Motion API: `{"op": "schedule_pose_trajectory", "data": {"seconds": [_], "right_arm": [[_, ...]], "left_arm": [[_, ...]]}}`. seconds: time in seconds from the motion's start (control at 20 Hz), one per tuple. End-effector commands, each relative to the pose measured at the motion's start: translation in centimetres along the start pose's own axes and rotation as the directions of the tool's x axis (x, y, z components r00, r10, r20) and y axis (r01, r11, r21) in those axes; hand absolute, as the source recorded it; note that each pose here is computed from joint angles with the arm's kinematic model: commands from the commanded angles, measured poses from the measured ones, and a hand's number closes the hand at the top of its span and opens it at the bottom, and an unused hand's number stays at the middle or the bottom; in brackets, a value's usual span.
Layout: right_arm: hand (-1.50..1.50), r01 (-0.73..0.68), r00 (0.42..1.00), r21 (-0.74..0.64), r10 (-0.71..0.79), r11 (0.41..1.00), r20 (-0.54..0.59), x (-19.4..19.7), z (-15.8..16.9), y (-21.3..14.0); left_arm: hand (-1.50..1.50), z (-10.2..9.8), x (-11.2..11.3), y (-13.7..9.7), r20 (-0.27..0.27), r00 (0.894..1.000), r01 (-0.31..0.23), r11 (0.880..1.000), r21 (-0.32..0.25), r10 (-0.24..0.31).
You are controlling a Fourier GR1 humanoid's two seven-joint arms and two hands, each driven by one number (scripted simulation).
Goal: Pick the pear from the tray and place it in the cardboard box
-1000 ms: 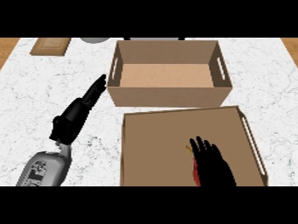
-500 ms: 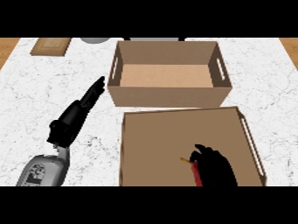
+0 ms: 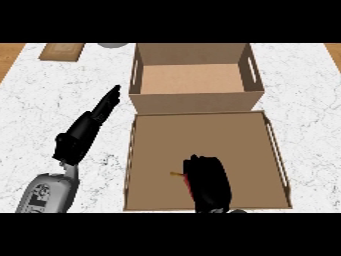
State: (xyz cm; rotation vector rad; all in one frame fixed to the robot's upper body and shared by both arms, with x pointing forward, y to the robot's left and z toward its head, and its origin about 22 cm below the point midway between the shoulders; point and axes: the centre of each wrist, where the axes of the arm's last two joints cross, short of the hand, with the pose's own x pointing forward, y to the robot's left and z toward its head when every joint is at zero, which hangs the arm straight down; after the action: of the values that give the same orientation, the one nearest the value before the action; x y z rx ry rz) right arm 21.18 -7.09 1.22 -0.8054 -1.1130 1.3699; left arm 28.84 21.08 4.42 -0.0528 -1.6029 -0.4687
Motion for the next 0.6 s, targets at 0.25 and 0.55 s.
{"op": "schedule_pose_trajectory", "data": {"seconds": [0.25, 0.55], "right_arm": [[1.50, -0.056, 0.995, -0.242, 0.073, 0.969, 0.062, 6.4, -2.8, -6.1], [1.50, 0.018, 0.990, -0.327, 0.028, 0.945, 0.136, 8.9, 2.2, -9.6]], "left_arm": [[0.00, -0.2, 0.0, -0.2, -0.008, 1.000, -0.001, 1.000, -0.007, 0.001], [0.00, -0.6, -0.5, -1.3, -0.009, 1.000, -0.016, 1.000, 0.009, 0.016]]}}
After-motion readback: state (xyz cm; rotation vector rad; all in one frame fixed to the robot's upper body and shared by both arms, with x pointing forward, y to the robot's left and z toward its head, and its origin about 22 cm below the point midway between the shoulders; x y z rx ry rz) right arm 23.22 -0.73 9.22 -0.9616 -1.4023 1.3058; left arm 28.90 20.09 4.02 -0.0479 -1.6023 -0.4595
